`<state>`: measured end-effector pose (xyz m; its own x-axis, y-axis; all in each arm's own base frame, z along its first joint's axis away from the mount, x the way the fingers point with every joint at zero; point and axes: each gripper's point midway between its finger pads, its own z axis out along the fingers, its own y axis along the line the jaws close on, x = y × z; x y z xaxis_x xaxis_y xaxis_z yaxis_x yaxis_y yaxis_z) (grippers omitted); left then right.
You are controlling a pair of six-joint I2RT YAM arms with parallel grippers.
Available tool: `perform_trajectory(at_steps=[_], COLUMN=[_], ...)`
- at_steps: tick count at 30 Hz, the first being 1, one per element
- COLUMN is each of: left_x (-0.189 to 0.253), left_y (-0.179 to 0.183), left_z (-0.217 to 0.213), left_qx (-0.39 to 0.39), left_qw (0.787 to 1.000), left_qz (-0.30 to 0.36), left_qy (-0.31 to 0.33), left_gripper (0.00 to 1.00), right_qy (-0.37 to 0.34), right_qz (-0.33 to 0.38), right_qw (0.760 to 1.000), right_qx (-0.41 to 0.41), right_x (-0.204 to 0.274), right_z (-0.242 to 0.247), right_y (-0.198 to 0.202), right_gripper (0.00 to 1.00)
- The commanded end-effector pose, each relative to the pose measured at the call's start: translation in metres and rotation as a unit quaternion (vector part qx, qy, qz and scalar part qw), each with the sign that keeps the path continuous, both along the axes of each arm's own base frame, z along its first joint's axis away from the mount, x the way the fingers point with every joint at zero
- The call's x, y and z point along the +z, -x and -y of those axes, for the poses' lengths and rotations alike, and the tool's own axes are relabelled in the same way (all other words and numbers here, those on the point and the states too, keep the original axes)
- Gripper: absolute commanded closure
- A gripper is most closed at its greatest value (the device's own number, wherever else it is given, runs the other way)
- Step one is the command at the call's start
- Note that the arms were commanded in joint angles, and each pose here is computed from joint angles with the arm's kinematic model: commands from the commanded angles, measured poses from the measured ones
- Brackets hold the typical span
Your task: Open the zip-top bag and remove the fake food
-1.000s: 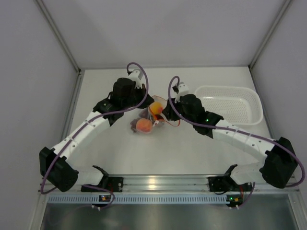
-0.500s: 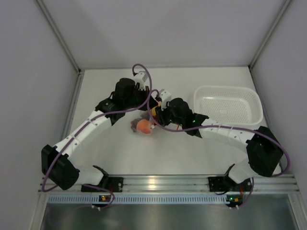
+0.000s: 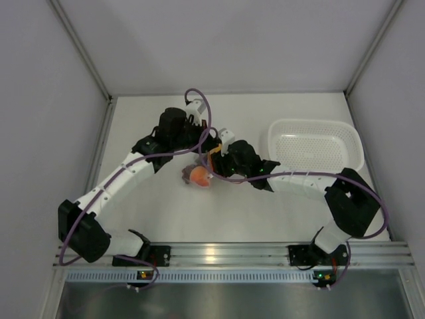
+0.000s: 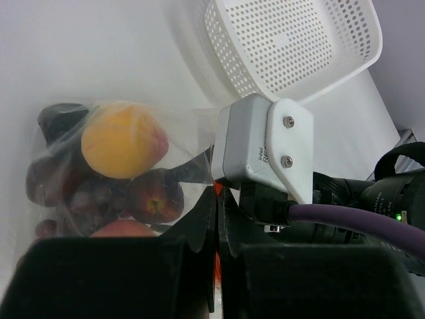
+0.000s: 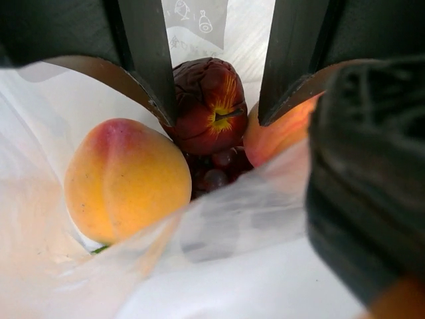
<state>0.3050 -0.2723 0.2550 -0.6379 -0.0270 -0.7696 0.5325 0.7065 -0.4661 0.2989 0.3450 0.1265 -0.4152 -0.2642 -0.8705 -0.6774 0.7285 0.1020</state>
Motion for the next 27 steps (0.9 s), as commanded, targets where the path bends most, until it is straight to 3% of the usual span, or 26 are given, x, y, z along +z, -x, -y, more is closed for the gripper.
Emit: perform_trajectory(at_steps=[1,7,14,27], left_x=[0.014,0.006,-0.013,-0.038], left_y=[0.005,-0.002,-0.007,-0.006], left_z=[0.017,0.009,0.001,0.000], left_qx=[-0.041,-0.007,0.025,0.030], left_qw=[0.999,1.000,1.000,0.999], left_qz=[0.022,0.020,0.003,-0.023], left_qy=[0.027,0.013,-0.002,-0.018], left_gripper=[1.00,1.00,1.00,1.00], right_qy=[-0.022,-0.014,-0.029,-0.036], right_qz=[0.002,-0.016,-0.027,-0.069], right_qw=[1.000,0.999,0.993,0.994], right_qx=[-0.018,-0.030,-0.114,-0.081], right_x=[-0.004,-0.021,-0.039,-0.068], right_z=[-0.003,-0.001,0.017,0.001], right_y=[-0.005,-0.006,-0.015,-0.005], right_gripper=[0.46,0.44,0.45,0.35])
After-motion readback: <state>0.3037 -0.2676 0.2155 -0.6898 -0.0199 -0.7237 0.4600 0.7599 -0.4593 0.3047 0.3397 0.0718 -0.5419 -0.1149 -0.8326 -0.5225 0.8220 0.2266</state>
